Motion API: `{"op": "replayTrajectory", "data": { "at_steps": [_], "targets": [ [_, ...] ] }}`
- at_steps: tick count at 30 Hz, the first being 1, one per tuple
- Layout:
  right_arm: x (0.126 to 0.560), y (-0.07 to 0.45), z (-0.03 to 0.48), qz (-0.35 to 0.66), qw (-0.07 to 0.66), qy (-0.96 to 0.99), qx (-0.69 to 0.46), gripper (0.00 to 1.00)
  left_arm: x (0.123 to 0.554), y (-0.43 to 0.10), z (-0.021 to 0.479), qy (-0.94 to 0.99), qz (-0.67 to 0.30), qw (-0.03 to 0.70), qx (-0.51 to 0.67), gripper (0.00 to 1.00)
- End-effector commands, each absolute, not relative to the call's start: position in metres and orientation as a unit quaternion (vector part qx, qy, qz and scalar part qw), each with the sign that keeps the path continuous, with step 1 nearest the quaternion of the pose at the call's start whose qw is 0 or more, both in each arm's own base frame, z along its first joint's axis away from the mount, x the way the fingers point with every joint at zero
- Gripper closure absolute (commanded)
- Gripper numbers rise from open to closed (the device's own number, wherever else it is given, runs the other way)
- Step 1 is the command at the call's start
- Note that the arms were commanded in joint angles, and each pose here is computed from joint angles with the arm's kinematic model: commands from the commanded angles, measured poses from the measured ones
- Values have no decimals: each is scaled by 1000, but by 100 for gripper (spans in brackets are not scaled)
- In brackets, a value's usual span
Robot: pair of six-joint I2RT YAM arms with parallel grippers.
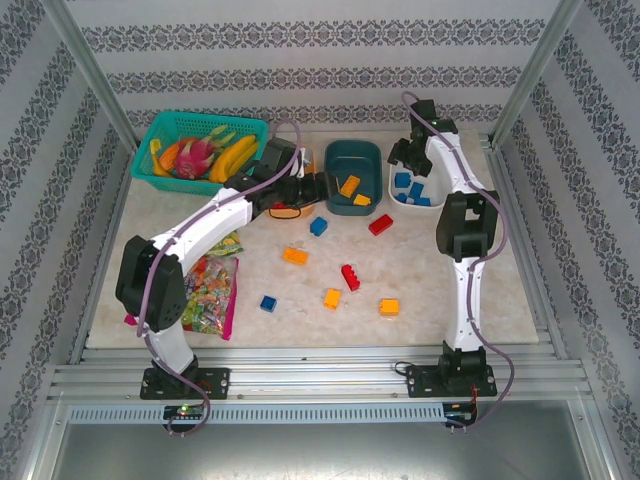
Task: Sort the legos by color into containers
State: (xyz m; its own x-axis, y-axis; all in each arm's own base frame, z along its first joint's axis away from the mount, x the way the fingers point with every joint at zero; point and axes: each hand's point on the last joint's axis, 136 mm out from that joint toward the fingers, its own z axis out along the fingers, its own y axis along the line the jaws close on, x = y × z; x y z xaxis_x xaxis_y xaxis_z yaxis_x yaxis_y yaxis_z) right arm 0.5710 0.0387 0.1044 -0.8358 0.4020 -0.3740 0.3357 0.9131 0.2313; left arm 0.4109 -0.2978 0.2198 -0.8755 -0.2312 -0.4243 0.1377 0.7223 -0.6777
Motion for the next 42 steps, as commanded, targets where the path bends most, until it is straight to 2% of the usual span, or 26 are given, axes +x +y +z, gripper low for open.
{"op": "replayTrajectory", "data": {
  "at_steps": [1, 6, 10, 16, 20, 25, 28, 34, 37, 42],
  "targets": [
    [562, 41, 191, 98, 282, 937, 181, 34, 392, -285, 227, 905, -343, 252, -13, 34],
    [531, 66, 254, 118, 356, 917, 137, 34, 376, -265, 215, 923, -299, 240, -22, 32],
    [481, 105, 275, 152, 394, 903, 78, 33, 360, -242, 192, 941, -254, 217, -54, 30],
    [385, 157, 258, 228, 410, 883, -10, 29, 339, -216, 158, 947, -217, 178, -159, 31],
    [323, 188, 236, 279, 394, 873, -64, 28, 331, -205, 142, 935, -204, 165, -238, 32],
    [272, 206, 204, 308, 351, 881, -83, 27, 328, -208, 119, 911, -196, 135, -337, 32],
    [254, 214, 194, 323, 342, 877, -96, 26, 328, -210, 101, 891, -182, 108, -403, 31],
    [237, 233, 182, 376, 333, 854, -137, 20, 335, -207, 78, 832, -162, 101, -521, 27],
    [235, 233, 176, 374, 338, 851, -146, 16, 336, -211, 68, 813, -154, 92, -553, 26],
    [234, 234, 178, 375, 337, 850, -152, 15, 346, -219, 54, 798, -150, 86, -577, 26]
  ]
}}
